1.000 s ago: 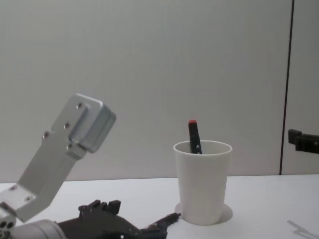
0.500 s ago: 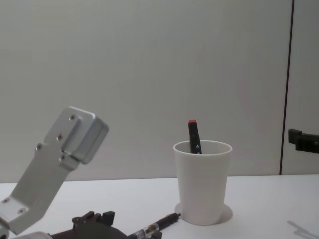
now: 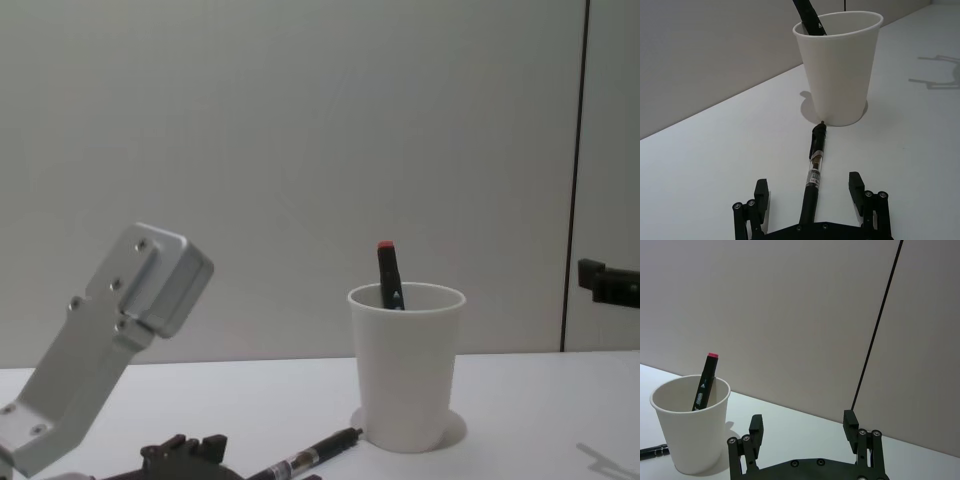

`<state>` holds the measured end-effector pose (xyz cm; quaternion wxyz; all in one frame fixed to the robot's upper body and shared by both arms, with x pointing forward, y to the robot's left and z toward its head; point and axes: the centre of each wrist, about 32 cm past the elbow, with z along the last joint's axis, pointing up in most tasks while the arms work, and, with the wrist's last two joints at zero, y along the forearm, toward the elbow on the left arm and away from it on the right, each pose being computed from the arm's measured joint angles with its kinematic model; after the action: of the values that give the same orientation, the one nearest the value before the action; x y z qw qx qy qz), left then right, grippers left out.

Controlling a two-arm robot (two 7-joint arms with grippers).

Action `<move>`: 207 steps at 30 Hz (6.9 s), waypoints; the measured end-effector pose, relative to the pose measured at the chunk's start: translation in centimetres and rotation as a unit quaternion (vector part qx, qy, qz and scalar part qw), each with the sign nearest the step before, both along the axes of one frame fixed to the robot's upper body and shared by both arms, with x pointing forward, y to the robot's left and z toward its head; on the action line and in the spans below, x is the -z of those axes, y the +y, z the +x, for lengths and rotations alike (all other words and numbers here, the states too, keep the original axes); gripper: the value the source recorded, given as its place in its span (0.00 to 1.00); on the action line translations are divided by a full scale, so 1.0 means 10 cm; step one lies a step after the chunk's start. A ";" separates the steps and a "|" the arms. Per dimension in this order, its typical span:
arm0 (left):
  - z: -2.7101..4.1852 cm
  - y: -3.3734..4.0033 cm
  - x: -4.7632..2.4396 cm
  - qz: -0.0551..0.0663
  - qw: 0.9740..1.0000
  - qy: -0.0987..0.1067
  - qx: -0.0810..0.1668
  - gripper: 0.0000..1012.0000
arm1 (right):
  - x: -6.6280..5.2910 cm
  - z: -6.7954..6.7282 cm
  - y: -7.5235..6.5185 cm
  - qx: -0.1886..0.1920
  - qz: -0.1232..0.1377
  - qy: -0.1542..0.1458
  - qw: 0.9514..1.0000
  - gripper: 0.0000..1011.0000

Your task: Place the pen into the pen holder.

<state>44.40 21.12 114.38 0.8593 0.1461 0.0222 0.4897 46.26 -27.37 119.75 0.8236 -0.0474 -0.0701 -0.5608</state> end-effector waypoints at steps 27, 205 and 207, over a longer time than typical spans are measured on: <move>0.011 0.025 -0.004 0.002 1.000 0.009 0.005 0.99 | 0.00 0.00 0.00 0.000 0.000 0.000 1.000 0.99; 0.207 0.024 -0.385 -0.069 0.970 -0.227 -0.048 0.11 | -0.44 0.16 0.17 -0.197 0.202 0.030 0.959 0.99; 0.204 0.019 -0.406 -0.069 0.969 -0.233 -0.047 0.12 | -0.43 0.17 0.18 -0.199 0.205 0.034 0.958 0.99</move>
<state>46.45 21.31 118.44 0.8247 -0.0328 -0.1381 0.5475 47.91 -25.59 124.06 0.9126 0.1184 0.0664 -0.3856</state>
